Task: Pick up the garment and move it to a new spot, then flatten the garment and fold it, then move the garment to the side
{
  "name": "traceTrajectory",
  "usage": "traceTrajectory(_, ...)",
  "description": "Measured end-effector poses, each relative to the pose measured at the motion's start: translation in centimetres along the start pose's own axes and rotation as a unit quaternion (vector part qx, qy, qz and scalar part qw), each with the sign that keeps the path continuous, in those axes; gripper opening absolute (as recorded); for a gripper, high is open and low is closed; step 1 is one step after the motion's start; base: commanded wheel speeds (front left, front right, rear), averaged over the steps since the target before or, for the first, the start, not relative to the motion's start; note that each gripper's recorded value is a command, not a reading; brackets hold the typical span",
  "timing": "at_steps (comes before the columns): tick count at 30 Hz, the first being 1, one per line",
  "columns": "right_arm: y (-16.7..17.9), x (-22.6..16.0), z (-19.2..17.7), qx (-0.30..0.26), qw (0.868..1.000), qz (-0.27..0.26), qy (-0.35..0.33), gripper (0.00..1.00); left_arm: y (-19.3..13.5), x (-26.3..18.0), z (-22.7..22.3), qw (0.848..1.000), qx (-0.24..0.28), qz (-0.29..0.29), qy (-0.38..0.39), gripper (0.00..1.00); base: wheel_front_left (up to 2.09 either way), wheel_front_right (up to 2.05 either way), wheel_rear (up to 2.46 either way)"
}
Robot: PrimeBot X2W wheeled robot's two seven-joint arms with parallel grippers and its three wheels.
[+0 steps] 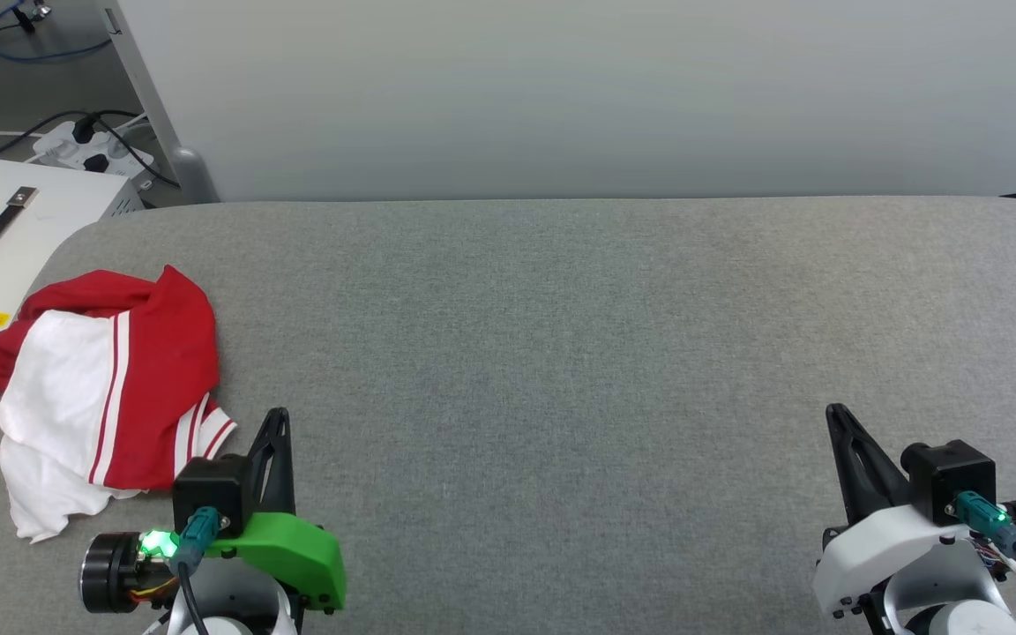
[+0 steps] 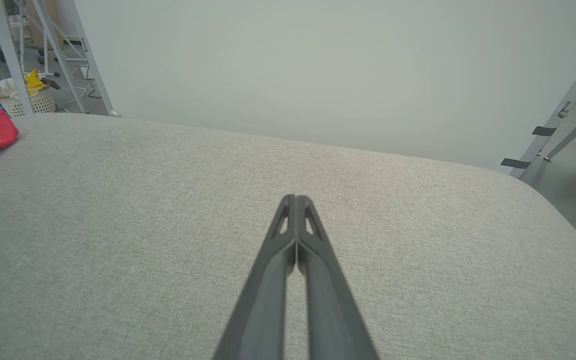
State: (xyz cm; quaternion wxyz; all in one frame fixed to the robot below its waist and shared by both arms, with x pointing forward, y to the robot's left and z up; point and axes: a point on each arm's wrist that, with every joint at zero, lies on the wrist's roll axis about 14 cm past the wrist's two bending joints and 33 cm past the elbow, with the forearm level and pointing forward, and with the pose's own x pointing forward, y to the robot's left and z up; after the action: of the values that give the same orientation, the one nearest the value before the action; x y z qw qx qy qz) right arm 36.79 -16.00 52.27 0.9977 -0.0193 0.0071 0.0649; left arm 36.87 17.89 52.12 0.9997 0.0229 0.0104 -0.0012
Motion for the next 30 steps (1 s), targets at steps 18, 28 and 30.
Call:
traceTrajectory(18,-0.01,0.0,0.0,0.0,1.0,0.0,0.0,0.0,0.0,0.0,0.0,1.0,0.0,0.0,0.0,0.0,0.0,0.0,0.0)
traceTrajectory(28,-0.01,0.0,0.0,0.0,1.0,0.0,0.0,0.0,0.0,0.0,0.0,1.0,0.0,0.0,0.0,0.0,0.0,0.0,0.0)
traceTrajectory(30,-0.01,0.0,0.0,0.0,1.0,0.0,0.0,0.0,0.0,0.0,0.0,1.0,0.0,0.0,0.0,0.0,0.0,0.0,0.0)
